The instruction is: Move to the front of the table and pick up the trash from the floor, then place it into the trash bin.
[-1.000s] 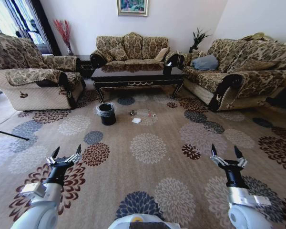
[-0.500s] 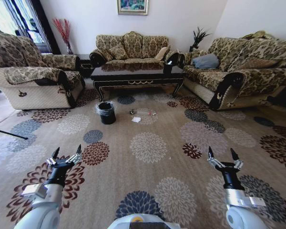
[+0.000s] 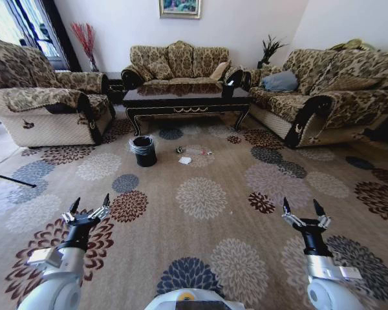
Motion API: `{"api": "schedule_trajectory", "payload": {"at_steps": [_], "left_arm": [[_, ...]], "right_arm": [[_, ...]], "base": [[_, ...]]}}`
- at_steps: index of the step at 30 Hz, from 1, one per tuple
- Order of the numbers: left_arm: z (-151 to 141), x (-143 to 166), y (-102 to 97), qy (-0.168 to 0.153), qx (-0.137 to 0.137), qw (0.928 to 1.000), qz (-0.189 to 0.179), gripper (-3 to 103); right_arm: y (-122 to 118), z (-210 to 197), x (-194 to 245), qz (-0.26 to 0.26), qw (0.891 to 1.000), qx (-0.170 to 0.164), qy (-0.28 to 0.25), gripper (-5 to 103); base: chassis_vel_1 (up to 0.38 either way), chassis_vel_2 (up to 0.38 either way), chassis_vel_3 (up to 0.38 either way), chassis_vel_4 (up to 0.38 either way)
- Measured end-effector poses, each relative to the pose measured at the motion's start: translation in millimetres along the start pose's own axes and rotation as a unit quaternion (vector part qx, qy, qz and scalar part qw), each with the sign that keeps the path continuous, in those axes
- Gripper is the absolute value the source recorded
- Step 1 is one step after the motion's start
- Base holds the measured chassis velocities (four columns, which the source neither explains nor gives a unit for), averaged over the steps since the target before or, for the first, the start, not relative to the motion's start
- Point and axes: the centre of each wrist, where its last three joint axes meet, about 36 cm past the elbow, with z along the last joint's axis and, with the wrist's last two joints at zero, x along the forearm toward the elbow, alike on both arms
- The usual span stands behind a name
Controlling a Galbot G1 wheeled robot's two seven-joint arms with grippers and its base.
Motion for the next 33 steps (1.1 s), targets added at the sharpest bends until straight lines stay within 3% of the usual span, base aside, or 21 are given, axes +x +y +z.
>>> {"api": "schedule_trajectory", "payload": {"at_steps": [18,33], "left_arm": [[0.9,-1.6,0.2,-0.001,-0.003,1.0,0.007,100],[-4.0,0.6,0.3,-0.001,-0.003,0.9999,0.014,100]], "right_arm": [[2.5,1.7,-5.4,0.001,1.0,-0.018,0.008,100],[-3.7,3.3,-5.7,0.005,1.0,-0.013,0.014,100]], "base": [[0.0,0.0,0.0,0.0],[0.0,0.0,0.0,0.0]]}}
